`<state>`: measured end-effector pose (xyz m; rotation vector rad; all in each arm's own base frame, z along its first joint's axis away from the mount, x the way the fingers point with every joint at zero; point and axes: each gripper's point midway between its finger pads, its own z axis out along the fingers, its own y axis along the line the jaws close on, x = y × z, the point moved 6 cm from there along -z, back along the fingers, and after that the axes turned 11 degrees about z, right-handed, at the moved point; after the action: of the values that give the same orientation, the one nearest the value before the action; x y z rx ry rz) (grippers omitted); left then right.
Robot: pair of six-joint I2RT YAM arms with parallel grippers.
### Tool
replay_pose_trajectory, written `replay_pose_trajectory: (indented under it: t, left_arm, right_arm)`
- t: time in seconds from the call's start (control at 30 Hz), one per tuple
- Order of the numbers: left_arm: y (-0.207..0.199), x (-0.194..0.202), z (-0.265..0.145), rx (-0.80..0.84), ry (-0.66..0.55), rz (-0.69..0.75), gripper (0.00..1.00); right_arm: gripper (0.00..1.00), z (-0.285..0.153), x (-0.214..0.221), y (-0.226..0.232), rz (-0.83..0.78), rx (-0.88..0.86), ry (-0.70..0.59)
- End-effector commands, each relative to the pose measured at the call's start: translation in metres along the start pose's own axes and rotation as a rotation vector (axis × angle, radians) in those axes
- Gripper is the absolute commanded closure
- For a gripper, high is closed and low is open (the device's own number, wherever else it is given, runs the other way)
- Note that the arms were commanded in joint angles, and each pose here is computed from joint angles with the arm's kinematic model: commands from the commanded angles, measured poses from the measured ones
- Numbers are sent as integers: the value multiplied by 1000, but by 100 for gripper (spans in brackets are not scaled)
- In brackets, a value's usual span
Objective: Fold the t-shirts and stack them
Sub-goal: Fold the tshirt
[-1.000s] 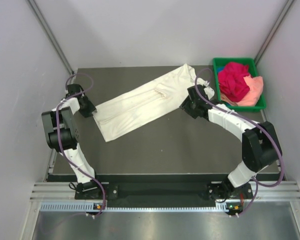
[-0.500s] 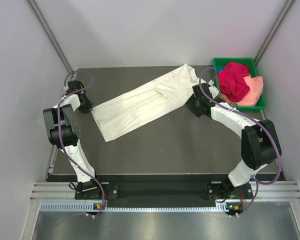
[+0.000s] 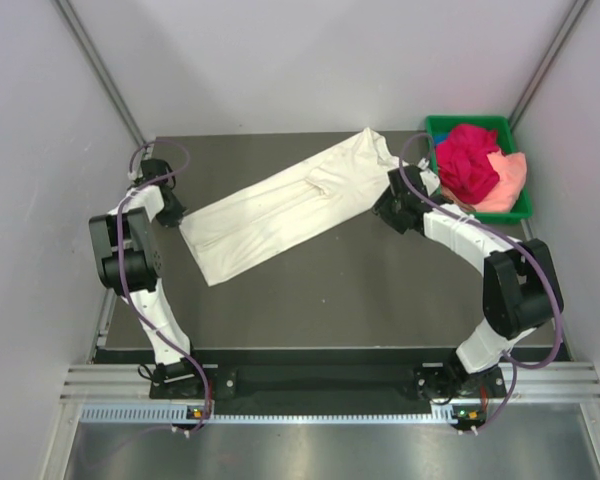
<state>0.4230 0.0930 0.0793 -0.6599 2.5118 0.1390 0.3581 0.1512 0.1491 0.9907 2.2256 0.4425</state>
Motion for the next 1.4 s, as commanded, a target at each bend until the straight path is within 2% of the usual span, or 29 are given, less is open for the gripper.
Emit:
replay_pose_trajectory:
  t: [0.0, 0.33, 0.47, 0.63, 0.77, 0.83, 0.9, 0.93, 1.03, 1.13, 1.27, 1.37]
  left_arm:
    - [47, 33, -6, -302, 147, 47, 100]
    - [87, 71, -48, -548, 138, 44, 100]
    - [103, 71, -69, -662, 104, 13, 100]
    - [115, 78, -78, -655, 110, -61, 100]
    - [116, 71, -85, -665, 105, -93, 69]
    - [114, 59, -90, -659, 77, -111, 66]
    - [114, 51, -96, -673, 53, -126, 46]
    - [112, 39, -101, -663, 21, -146, 46]
    - [89, 26, -109, -490, 4, -145, 46]
    - [53, 22, -123, -267, -55, -68, 48]
    - [-10, 31, -150, 12, -111, 65, 48]
    - [-46, 43, -163, 140, -110, 128, 49]
  right_arm:
    - [46, -4, -18, 7, -29, -37, -62]
    - [39, 10, -21, 23, -180, -194, -7]
    - [39, 27, -26, 17, -160, -217, 18]
    - [40, 49, -22, 23, -202, -245, 52]
    - [40, 69, -27, 33, -208, -273, 64]
    - [40, 82, -31, 38, -190, -279, 79]
    - [40, 89, -38, 46, -181, -298, 70]
    - [40, 99, -38, 46, -173, -296, 71]
    - [41, 118, -46, 49, -162, -287, 62]
    - [40, 138, -51, 45, -147, -220, 72]
    - [41, 156, -58, 47, -87, -206, 76]
    - [44, 167, -54, 48, -49, -220, 96]
